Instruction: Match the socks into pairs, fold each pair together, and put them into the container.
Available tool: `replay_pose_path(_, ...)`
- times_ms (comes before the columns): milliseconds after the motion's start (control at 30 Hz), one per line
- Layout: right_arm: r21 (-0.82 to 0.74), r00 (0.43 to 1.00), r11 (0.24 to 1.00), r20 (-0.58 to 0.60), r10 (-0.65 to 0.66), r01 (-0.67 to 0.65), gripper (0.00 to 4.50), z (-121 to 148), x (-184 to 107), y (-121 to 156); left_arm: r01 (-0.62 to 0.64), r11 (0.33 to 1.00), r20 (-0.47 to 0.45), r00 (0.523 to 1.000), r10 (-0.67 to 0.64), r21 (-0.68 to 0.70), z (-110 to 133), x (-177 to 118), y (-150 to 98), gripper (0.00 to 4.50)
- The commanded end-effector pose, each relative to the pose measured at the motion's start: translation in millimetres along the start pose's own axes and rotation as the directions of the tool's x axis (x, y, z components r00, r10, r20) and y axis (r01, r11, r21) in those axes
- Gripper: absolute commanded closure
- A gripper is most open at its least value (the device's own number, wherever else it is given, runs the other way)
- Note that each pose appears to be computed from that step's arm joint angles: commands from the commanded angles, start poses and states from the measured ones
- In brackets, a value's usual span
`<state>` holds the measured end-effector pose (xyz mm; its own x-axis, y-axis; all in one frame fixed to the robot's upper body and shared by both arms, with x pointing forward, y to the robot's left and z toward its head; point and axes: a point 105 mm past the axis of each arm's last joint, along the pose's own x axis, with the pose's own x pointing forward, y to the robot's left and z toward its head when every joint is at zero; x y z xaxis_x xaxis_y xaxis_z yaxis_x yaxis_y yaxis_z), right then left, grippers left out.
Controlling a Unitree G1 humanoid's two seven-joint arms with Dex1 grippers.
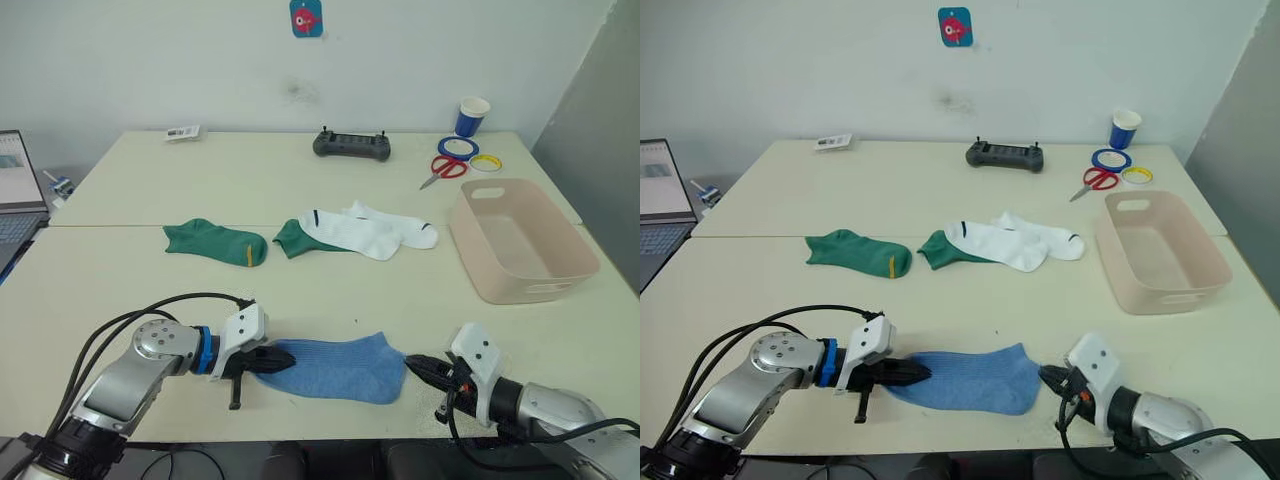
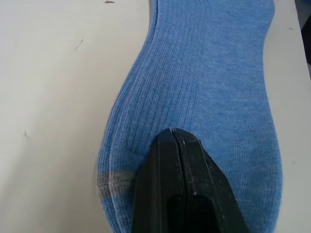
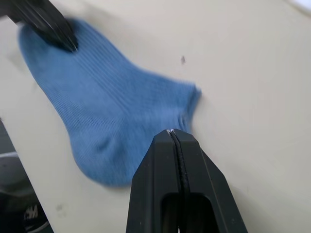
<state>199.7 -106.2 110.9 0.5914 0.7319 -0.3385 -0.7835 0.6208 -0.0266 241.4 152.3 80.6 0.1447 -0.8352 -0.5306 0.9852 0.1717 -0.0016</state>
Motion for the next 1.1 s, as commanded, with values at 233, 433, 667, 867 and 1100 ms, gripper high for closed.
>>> replay_pose_path(233,-0.100,0.995,0.991,0.046,0.091,-0.086,4.47,21.2,37.4,10.2,0.041,0.989,0.056,0.997,-0.050,0.141,42.8,4.2,2.5,4.50)
replay_pose_path(433,-0.084,0.990,0.987,0.004,0.139,-0.138,4.47,3.6,70.7,17.9,0.063,0.991,0.058,0.996,-0.070,0.120,32.0,19.6,-4.8,4.50)
replay_pose_path(667,-0.071,0.993,0.993,-0.069,0.092,-0.097,4.47,-22.8,70.8,12.3,-0.020,0.999,-0.022,1.000,0.021,0.040,-8.0,25.0,4.6,4.50)
replay_pose_path(867,-0.046,0.992,0.997,-0.107,-0.072,0.067,4.47,-36.2,40.6,-25.1,-0.044,0.999,-0.090,0.995,0.043,-0.011,-41.6,21.9,4.0,4.50)
replay_pose_path(1100,-0.019,0.994,0.995,0.042,-0.101,0.101,4.47,-4.5,16.1,-30.4,-0.054,0.998,0.048,0.997,0.053,0.017,-10.2,25.8,8.6,4.50)
